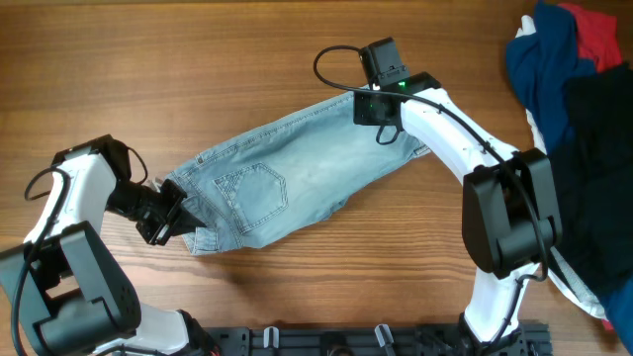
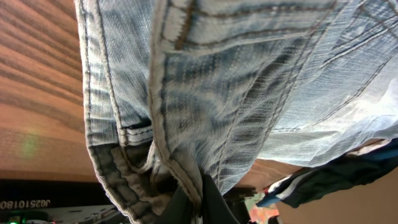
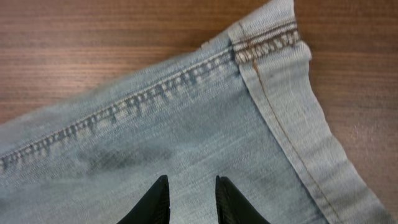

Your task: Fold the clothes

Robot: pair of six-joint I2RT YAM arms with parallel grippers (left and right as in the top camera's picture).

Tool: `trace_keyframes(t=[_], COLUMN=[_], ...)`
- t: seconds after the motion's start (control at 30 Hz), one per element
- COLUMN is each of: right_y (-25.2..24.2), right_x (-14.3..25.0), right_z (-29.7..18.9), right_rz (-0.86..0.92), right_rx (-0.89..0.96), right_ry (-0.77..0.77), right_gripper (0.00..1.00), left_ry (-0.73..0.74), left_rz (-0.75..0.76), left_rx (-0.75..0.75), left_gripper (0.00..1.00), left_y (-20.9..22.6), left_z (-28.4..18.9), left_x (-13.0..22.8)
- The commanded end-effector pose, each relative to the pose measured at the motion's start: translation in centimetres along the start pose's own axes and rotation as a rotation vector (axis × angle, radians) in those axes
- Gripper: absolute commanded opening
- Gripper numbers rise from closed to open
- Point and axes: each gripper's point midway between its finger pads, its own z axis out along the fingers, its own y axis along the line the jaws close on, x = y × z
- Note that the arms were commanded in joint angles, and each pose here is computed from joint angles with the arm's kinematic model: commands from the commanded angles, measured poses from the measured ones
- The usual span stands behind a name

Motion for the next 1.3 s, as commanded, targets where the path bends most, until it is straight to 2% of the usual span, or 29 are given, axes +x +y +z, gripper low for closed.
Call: trace_keyframes(t=[0.0,0.03,0.07,0.2,0.37,0.4,0.47,0.5,0.53,0.57,0.87,1.27], right_y=[-0.7,-0.7,-0.8,-0.8,-0.8,-0.8,-0.8,-0.9,-0.9,-0.9,-1.0,-1.0], right_x=[0.6,0.7,0.8,0.9,1.0,1.0,1.1,1.1,1.1,1.1,1.5,1.6], right_z=[0.3,0.3,0.3,0.3,0.3,0.3,0.3,0.3,0.3,0.3,0.2,0.2], right_rz=[-0.019,-0.019,-0.019,-0.02,-0.02,-0.02,-0.021,-0.02,-0.021,-0.021,-0.023,-0.022], right_rx=[0.028,0.029,0.03,0.031,0.033,0.033,0.034,0.034,0.034,0.034,0.039,0.041], right_ry=[0.026,0.029,0.032,0.036,0.039,0.041,0.043,0.044,0.045,0.045,0.059,0.064], right_gripper=[0.25,0.25,0.25,0.25,0.25,0.24,0.24,0.24,0.24,0.24,0.24,0.24], left_ry=[-0.01,-0.048,-0.051,0.026,0.039,0.034,0.027,0.026,0.023,0.019,-0.053,-0.148], left_rz=[0.016,-0.032,-0.06,-0.073,-0.088,-0.09,-0.108,-0.109,-0.108,-0.106,-0.127,-0.146], left_rx=[-0.108,-0.199,-0.225,-0.15,-0.168,-0.17,-0.176,-0.176,-0.175,-0.173,-0.152,-0.125], left_gripper=[0.04,0.04,0.04,0.04,0.08,0.21,0.33,0.44,0.58,0.79,0.84,0.86], left_y=[2.2,3.8,4.3,4.2,5.7,5.7,5.8,5.8,5.8,5.8,5.3,4.6], left_z=[0.1,-0.1,0.0,2.3,4.1,4.2,4.2,4.2,4.2,4.2,4.3,4.2], left_x=[-0.2,-0.8,-0.8,0.8,1.2,1.1,1.0,1.0,0.9,0.8,-0.9,-3.2])
